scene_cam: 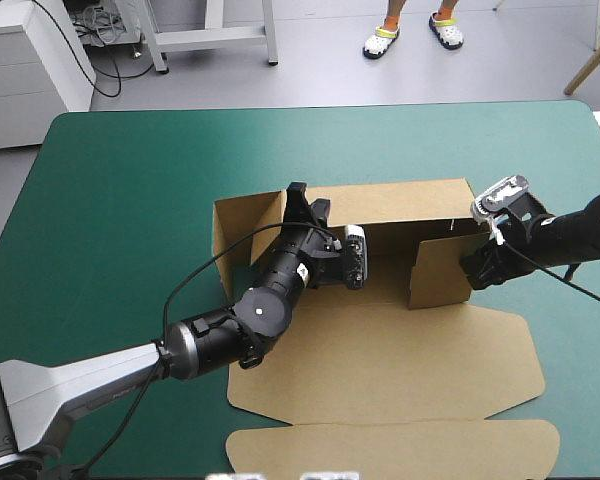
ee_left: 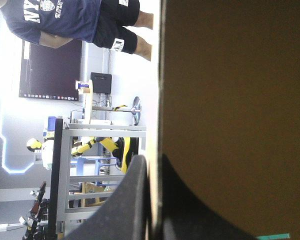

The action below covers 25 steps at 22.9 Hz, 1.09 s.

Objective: Fold the box

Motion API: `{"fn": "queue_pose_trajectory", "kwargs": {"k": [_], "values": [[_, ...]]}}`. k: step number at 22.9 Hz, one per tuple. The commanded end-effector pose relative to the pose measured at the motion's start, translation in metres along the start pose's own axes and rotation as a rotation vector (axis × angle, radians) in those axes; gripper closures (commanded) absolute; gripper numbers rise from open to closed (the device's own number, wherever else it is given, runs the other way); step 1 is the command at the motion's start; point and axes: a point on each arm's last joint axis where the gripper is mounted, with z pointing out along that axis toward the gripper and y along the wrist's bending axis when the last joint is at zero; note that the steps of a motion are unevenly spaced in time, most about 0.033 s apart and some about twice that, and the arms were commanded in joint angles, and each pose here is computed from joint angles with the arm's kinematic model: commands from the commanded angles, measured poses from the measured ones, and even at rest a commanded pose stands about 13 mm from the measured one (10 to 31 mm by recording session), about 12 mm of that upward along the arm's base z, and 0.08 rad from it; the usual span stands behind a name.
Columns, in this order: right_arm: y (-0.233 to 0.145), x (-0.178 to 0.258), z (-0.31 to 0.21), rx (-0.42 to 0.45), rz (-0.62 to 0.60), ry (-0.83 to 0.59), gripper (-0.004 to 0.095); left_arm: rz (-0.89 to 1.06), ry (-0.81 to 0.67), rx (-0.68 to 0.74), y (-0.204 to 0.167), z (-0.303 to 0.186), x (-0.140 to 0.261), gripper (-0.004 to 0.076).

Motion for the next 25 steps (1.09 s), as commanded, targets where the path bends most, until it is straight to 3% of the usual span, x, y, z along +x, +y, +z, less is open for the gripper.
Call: {"fn": "queue_pose_trajectory", "kwargs": {"k": [1, 9, 16, 19, 25], "values": [[0.002, -0.011, -0.012, 0.017, -0.024, -0.088, 0.0481, 0.034, -0.056, -0.093, 0.023, -0.011, -0.008, 0.0734], [0.003, -0.007, 0.010, -0.016, 0.043, -0.223, 0.0565, 0.131, -0.059, -0.088, 0.022, -0.011, -0.008, 0.0734], [-0.008, -0.007, 0.012, 0.119, -0.010, -0.261, 0.0566, 0.134, -0.069, -0.081, 0.021, -0.011, -0.009, 0.0734], [-0.008, -0.008, 0.012, 0.130, -0.046, -0.259, 0.0565, 0.135, -0.069, -0.081, 0.021, -0.011, -0.009, 0.0734], [-0.009, -0.007, 0.016, 0.123, -0.082, -0.246, 0.0450, 0.135, -0.069, -0.081, 0.021, -0.011, -0.009, 0.0734]]}}
